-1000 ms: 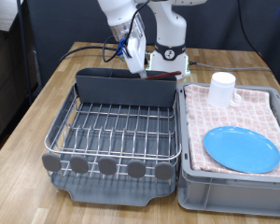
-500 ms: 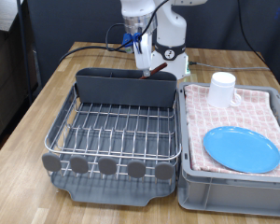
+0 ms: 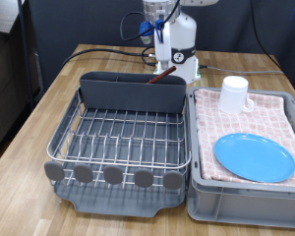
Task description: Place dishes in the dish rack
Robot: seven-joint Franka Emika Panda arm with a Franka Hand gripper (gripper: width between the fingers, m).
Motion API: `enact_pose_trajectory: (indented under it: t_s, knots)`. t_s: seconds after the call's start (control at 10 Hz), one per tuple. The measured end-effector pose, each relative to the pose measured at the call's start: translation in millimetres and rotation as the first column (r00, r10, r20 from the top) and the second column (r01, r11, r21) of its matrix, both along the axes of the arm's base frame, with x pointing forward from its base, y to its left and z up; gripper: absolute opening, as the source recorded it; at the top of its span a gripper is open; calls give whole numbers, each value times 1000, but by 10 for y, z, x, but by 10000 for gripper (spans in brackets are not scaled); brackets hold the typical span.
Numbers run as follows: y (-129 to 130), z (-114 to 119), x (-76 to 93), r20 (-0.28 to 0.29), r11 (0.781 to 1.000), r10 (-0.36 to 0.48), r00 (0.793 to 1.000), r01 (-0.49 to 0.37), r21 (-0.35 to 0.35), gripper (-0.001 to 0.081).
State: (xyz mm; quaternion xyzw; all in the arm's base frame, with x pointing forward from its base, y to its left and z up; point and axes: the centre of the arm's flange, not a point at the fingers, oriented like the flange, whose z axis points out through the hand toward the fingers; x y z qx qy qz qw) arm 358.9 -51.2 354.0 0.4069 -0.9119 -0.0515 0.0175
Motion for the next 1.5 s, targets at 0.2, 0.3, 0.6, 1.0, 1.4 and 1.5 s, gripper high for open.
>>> enact_pose_trajectory:
  t_s: [0.2,0.3,0.6,1.0,1.4,1.5]
  knots:
    - [176,187,86,18,997,71,997,-71,-18,803]
    - [329,272,145,29,985,170,985,-170,-25,803]
    - [836,424,264,29,910,414,910,-413,-37,803]
    - [933,489,456,15,843,535,844,-533,-80,803]
    - [1156,563,955,30,789,610,792,-603,-115,803]
    - [1237,577,1076,55,806,588,807,-578,-132,803]
